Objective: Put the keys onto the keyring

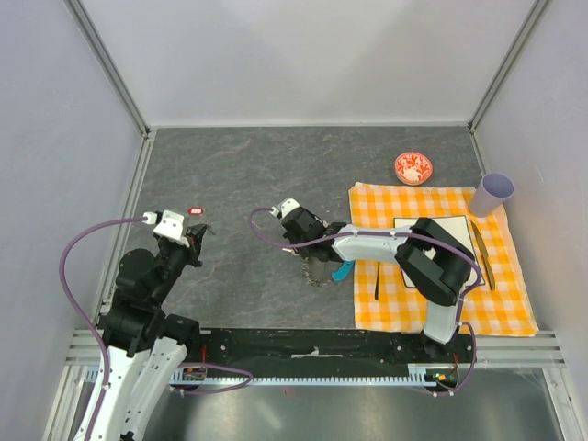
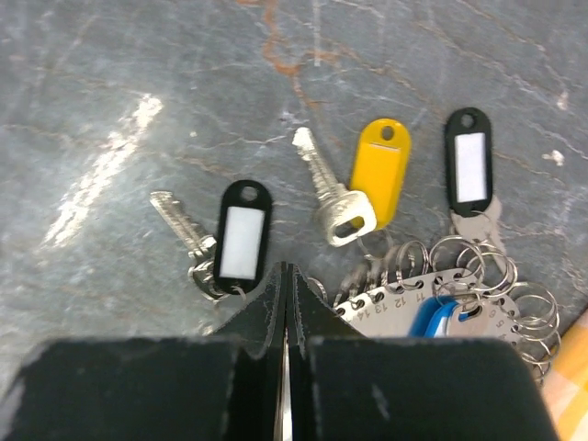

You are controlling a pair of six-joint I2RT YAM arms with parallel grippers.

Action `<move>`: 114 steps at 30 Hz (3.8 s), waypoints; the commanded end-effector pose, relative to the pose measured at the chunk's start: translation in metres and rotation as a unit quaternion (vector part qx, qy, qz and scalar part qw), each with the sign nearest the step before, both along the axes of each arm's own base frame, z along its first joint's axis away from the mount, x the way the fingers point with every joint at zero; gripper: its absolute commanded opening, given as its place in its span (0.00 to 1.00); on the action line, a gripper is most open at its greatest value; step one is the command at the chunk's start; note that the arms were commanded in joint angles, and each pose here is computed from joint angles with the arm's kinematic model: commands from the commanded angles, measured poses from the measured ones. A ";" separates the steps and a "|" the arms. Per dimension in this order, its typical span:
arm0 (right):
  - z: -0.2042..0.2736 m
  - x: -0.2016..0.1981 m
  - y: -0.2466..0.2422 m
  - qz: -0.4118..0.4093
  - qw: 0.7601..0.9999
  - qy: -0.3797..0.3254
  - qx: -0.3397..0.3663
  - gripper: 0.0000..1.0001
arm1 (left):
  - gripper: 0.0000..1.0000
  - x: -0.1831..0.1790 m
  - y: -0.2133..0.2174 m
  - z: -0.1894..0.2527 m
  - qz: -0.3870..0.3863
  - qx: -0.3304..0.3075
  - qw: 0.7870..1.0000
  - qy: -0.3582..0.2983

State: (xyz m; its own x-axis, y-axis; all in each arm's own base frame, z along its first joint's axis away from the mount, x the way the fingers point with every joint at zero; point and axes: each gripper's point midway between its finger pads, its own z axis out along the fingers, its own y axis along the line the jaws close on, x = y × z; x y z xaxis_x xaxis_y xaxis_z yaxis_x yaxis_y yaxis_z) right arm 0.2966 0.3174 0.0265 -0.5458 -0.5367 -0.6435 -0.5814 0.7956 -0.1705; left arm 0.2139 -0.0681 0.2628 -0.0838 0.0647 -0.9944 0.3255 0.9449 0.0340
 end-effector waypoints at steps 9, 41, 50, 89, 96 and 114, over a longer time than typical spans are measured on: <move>0.050 -0.008 0.024 0.069 0.995 -0.021 0.065 0.00 | 0.02 0.000 -0.004 0.011 -0.008 -0.015 1.000 -0.019; 0.020 -0.001 -0.019 -0.029 0.998 0.028 0.039 0.19 | 0.02 0.000 -0.006 0.010 -0.012 -0.016 1.000 -0.017; 0.011 0.003 -0.018 -0.047 0.998 0.018 0.036 0.18 | 0.02 0.000 -0.005 0.010 -0.011 -0.015 1.000 -0.017; 0.078 -0.002 -0.019 0.112 0.989 -0.084 0.041 0.00 | 0.02 -0.002 -0.007 0.013 -0.018 -0.017 0.999 -0.022; 0.099 -0.040 0.002 0.276 0.951 -0.089 0.102 0.00 | 0.02 -0.004 -0.017 0.012 -0.048 -0.016 0.998 -0.023; 0.116 -0.081 0.031 0.458 0.871 -0.111 0.142 0.00 | 0.02 -0.012 -0.055 0.009 -0.167 -0.010 0.986 -0.022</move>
